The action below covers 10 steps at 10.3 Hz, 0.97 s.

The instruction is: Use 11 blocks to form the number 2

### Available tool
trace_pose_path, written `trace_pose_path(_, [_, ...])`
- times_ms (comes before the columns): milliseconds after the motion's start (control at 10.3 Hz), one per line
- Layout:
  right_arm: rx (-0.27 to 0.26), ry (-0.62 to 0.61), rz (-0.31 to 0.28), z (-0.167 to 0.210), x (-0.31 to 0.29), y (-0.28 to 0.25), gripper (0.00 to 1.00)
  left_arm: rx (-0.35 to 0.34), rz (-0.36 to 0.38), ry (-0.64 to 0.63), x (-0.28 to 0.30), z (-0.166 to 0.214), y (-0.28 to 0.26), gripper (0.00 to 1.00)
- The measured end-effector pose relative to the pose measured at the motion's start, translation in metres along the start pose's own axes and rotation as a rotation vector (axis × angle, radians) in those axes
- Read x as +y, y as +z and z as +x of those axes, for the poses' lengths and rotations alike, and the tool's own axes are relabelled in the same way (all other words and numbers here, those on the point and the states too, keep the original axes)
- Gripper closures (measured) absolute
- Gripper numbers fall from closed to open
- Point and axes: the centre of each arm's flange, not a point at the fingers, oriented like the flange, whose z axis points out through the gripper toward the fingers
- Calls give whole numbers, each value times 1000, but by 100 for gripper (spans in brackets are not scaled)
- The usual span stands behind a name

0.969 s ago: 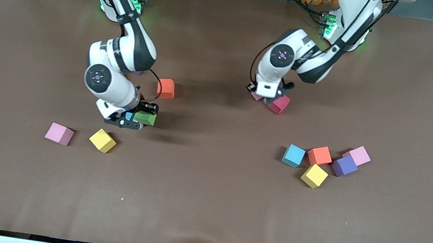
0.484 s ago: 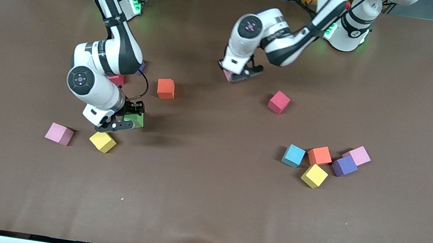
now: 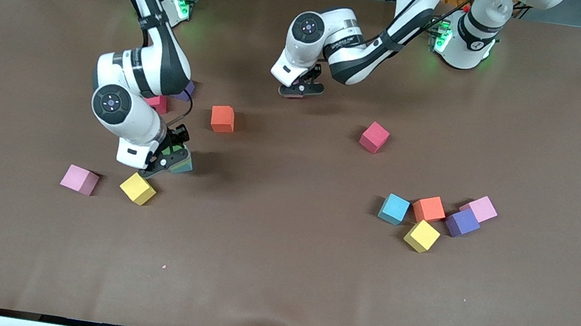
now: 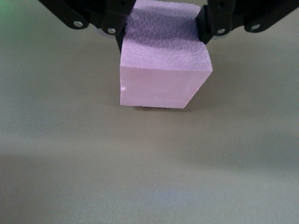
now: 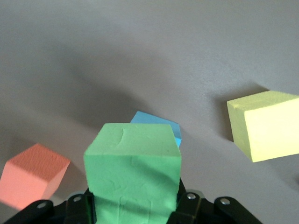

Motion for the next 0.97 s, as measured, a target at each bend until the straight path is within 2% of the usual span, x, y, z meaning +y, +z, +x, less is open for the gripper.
trace_pose_path(194, [-3,-110,3,-4,-12,-15,41,-12,70,82,-11,15,1,44])
trace_pose_path(387, [-9,-214,-3,0,-49,-16,41,-6,132,128,-22,28,3,44])
trace_pose_path(678, [-30,-396,-17,11,-110,-11,41,1,147,145,-22,26,4,44])
trace_pose_path(969, [-65,-545,-52,5,-118,-8,41,25,162,176,-22,25,6,44])
